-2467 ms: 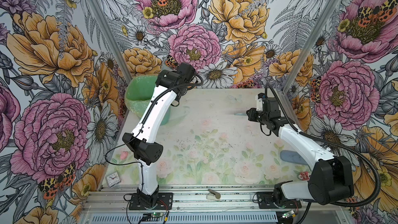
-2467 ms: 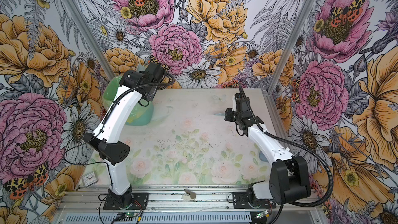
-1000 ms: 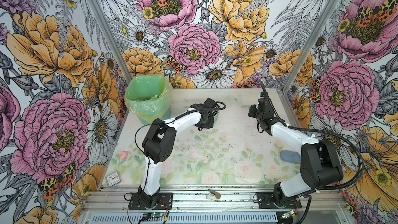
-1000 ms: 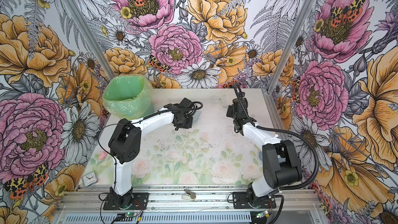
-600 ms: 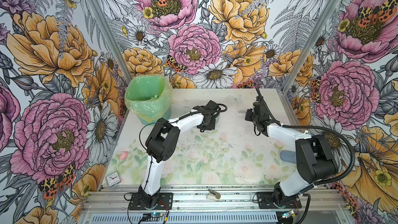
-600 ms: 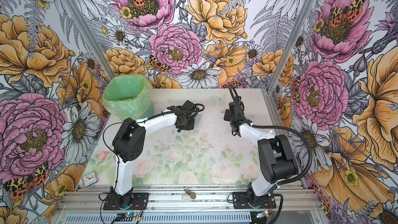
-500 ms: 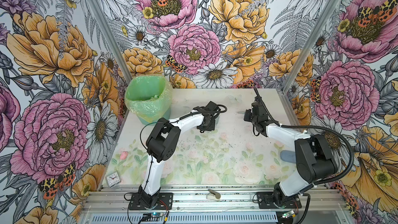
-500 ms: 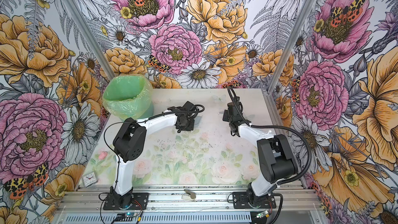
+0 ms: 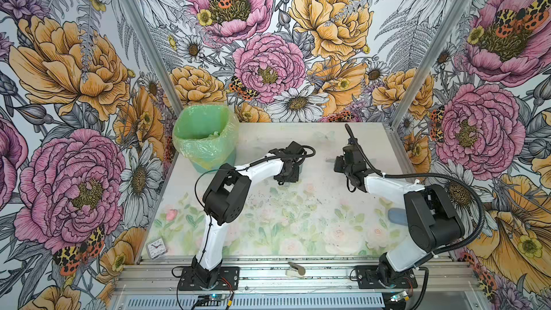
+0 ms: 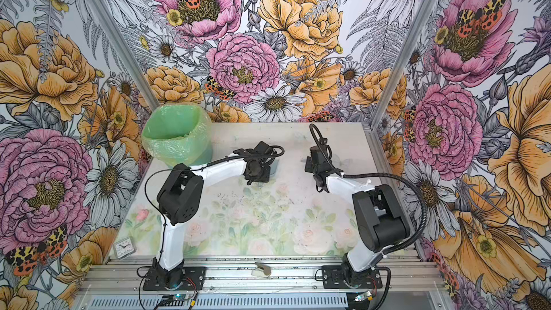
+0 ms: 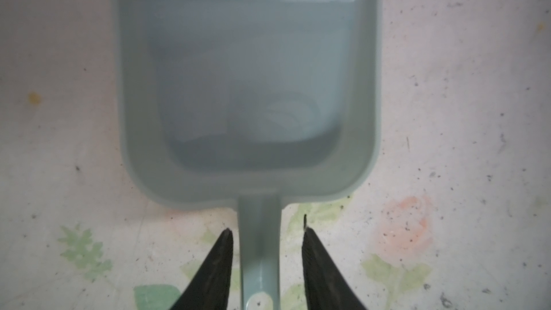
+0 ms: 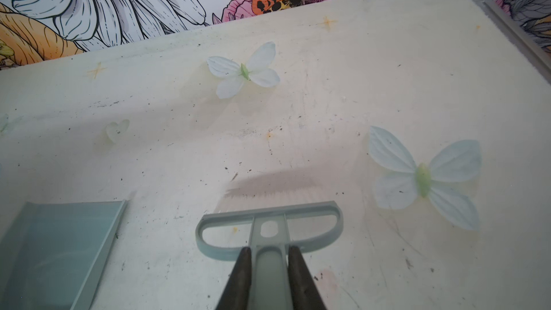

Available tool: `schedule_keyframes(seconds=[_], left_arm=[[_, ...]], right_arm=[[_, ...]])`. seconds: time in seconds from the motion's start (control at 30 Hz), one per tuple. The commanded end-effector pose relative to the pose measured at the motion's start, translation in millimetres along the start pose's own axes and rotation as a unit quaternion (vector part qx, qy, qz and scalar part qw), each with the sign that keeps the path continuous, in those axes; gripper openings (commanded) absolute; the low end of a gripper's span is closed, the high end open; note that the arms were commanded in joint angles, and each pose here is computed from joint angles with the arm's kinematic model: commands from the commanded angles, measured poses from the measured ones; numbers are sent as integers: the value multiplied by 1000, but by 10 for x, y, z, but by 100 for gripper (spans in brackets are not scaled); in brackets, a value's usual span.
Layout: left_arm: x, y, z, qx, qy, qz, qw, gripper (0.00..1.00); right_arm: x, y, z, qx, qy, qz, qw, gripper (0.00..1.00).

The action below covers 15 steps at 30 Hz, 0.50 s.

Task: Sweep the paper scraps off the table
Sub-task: 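Set down the dustpan with the left while the right sets down the brush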

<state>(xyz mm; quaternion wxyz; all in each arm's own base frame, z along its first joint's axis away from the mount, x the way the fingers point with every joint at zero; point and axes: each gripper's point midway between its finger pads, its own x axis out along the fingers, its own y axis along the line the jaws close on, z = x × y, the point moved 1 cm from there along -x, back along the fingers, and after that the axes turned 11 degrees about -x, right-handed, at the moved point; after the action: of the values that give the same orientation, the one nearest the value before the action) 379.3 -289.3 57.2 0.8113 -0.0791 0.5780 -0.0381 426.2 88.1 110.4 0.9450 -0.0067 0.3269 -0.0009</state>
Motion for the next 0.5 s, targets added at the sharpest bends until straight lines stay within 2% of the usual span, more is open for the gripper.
schedule_keyframes(seconds=[0.0, 0.1, 0.47], left_arm=[[4, -43, 8, -1, -10, -4, 1000, 44], [-11, -59, 2, -1, -10, -6, 1000, 50], [-125, -91, 11, 2, -18, -13, 1000, 59]], right_arm=[[19, -4, -36, 8, -3, -8, 1000, 0], [24, 1, -68, 8, 0, -8, 1000, 1], [-21, 27, -117, 16, 7, 0, 1000, 15]])
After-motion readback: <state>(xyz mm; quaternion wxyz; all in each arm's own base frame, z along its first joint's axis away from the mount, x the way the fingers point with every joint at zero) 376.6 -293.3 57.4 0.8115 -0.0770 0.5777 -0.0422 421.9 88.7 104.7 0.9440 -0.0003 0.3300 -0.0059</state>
